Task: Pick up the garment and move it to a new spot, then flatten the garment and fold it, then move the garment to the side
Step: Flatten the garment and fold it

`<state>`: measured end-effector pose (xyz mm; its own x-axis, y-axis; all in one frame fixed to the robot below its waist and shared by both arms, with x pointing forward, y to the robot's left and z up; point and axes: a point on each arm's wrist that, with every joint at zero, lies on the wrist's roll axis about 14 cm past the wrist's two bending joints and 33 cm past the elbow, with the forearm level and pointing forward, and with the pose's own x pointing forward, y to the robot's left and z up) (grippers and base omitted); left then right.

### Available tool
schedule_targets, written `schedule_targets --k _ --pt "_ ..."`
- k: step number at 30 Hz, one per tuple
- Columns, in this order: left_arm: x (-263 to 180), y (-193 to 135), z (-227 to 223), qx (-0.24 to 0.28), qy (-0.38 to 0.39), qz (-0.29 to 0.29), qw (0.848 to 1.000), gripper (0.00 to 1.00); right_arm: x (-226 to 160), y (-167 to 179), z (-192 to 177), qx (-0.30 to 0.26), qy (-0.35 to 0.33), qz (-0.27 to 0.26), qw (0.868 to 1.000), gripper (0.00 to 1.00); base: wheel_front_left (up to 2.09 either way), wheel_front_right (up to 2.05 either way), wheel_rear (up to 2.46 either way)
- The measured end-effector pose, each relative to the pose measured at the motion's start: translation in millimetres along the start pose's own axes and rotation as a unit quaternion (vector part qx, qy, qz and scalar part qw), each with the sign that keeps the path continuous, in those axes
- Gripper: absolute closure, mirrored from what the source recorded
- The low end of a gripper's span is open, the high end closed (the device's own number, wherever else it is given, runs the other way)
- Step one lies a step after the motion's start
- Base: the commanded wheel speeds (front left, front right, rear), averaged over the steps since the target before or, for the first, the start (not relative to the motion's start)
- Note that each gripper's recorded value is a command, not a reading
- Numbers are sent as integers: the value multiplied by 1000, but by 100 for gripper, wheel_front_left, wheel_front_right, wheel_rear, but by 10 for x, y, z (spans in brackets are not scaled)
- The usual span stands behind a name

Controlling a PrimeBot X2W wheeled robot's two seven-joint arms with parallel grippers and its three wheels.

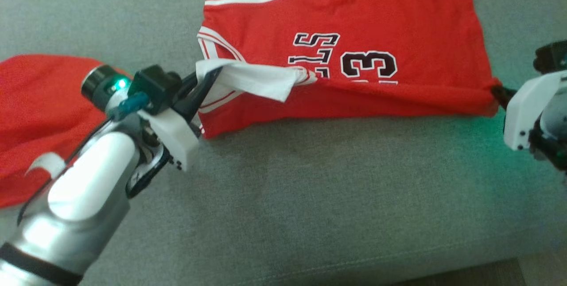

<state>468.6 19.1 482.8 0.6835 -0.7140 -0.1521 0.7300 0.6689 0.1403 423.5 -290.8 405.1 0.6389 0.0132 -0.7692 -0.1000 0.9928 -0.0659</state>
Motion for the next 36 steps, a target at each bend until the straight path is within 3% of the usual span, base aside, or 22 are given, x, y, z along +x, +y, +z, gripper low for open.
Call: schedule_targets --k 13,14,15,16,17,18,22,26,32,34,36 --pt "236 40 -378 9 52 -25 998 100 279 -20 49 -7 28 -7 1000 100 0 0 0" --pt "251 40 -388 11 52 -26 998 100 295 -28 76 -8 24 -9 1000 71 0 0 0" --pt "264 48 -404 12 54 -27 998 100 310 -45 120 -11 16 -12 1000 1 0 0 0" --pt "278 71 -415 10 54 -24 998 63 323 -74 175 -15 6 -18 1000 0 0 0 0" --pt "292 95 -413 8 51 -20 998 5 335 -106 228 -16 -3 -23 1000 0 0 0 0" --pt "304 124 -408 8 47 -16 999 0 344 -141 292 -14 -14 -29 999 0 0 0 0" --pt "383 232 -297 -3 24 14 1000 0 319 -255 675 3 -96 -48 994 0 0 0 0" --pt "397 436 -47 -25 -19 74 997 0 200 -249 1005 13 -193 -54 980 0 0 0 0" --pt "239 632 561 -68 -117 150 979 0 -190 -153 1436 36 -352 -47 934 0 0 0 0" --pt "33 612 727 -100 -159 183 965 0 -352 -68 1392 53 -397 -39 915 0 0 0 0" --pt "-129 574 728 -119 -171 206 956 0 -429 0 1282 66 -411 -34 908 0 0 0 0"
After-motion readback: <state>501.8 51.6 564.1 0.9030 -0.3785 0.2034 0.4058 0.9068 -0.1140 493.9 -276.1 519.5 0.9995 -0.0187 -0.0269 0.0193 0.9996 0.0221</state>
